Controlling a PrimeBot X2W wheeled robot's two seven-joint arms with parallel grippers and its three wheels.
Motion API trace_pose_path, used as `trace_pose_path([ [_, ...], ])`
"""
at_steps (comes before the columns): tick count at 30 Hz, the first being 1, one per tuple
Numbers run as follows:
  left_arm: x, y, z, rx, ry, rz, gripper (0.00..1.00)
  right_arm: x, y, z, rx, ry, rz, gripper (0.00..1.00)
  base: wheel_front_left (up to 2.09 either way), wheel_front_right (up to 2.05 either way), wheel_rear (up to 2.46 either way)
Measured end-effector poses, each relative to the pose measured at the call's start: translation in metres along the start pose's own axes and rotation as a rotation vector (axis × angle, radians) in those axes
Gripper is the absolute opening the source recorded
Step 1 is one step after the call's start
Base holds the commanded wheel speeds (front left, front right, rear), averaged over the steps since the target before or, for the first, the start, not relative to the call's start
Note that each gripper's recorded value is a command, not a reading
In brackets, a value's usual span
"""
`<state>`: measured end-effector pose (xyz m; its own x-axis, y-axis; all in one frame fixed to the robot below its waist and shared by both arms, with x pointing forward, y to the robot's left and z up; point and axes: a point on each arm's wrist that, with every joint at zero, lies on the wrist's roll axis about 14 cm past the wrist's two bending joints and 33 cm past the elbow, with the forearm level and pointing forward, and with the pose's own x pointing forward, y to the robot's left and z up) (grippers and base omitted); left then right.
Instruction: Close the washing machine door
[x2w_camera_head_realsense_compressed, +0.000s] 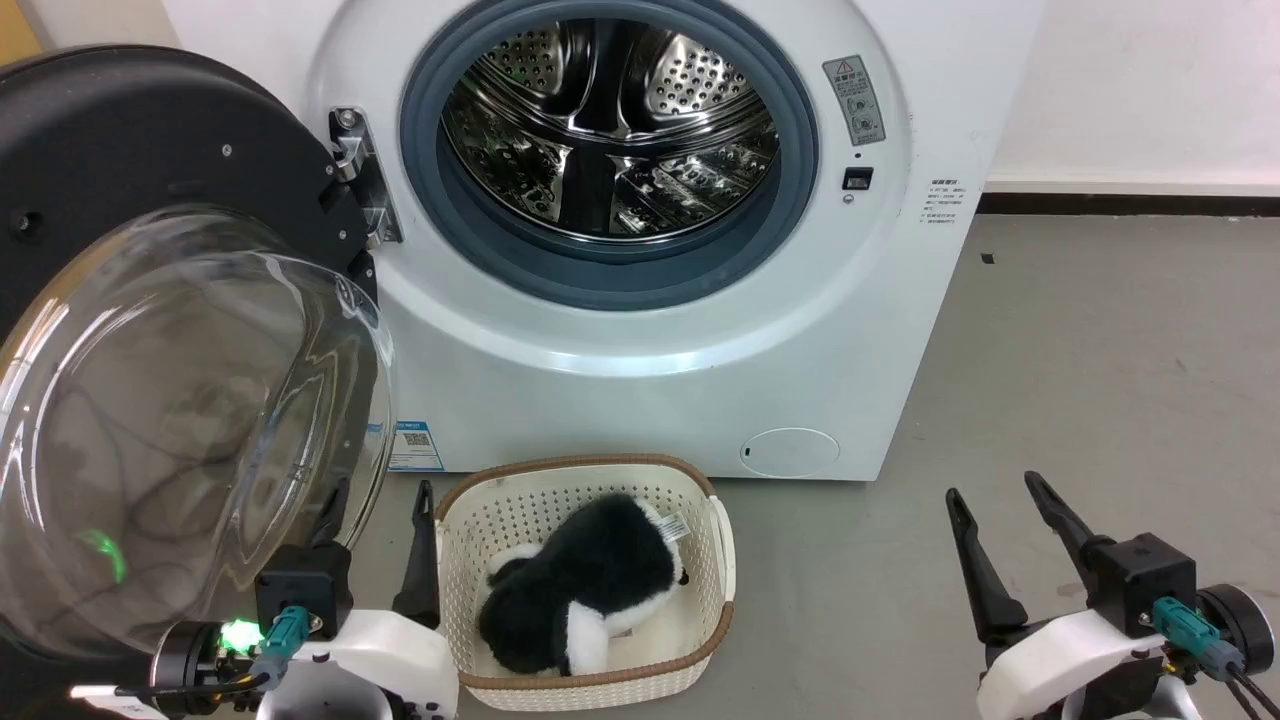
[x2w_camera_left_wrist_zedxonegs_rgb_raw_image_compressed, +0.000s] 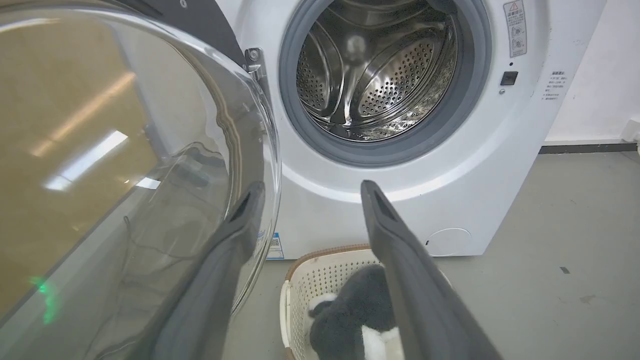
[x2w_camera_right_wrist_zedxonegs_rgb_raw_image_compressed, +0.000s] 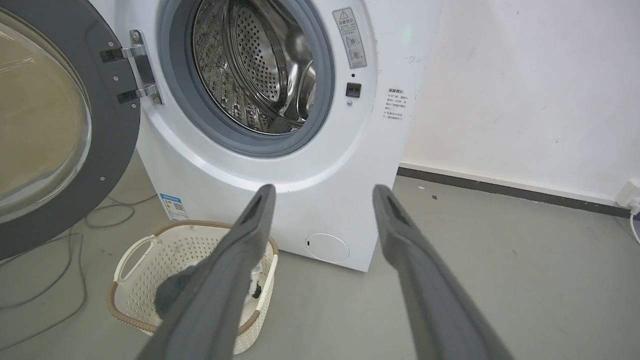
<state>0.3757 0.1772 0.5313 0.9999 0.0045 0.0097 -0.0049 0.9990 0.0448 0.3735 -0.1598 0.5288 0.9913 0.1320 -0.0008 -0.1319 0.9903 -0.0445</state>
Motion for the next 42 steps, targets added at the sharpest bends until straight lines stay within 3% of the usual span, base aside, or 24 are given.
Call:
trace_pose_path([
  [8, 0.000, 0.000, 0.002, 0.001, -0.013, 0.015, 1.00, 0.000, -0.001, 0.002, 0.018, -0.015, -0.001, 1.00, 0.00, 0.00, 0.00],
  [9, 0.000, 0.000, 0.002, 0.001, -0.016, 0.017, 0.28, 0.000, 0.000, 0.003, 0.019, -0.019, -0.001, 1.00, 0.00, 0.00, 0.00],
  [10, 0.000, 0.000, 0.002, 0.003, -0.017, 0.021, 0.00, 0.001, 0.000, 0.003, 0.020, -0.021, -0.001, 1.00, 0.00, 0.00, 0.00],
  [26, -0.007, 0.028, 0.039, 0.033, -0.148, 0.107, 0.00, 0.008, 0.011, 0.010, 0.055, -0.064, 0.035, 1.00, 0.00, 0.00, 0.00],
  [42, -0.028, 0.105, 0.122, -0.148, -0.443, 0.273, 0.00, 0.026, 0.038, 0.011, 0.098, -0.086, 0.118, 1.00, 0.00, 0.00, 0.00],
])
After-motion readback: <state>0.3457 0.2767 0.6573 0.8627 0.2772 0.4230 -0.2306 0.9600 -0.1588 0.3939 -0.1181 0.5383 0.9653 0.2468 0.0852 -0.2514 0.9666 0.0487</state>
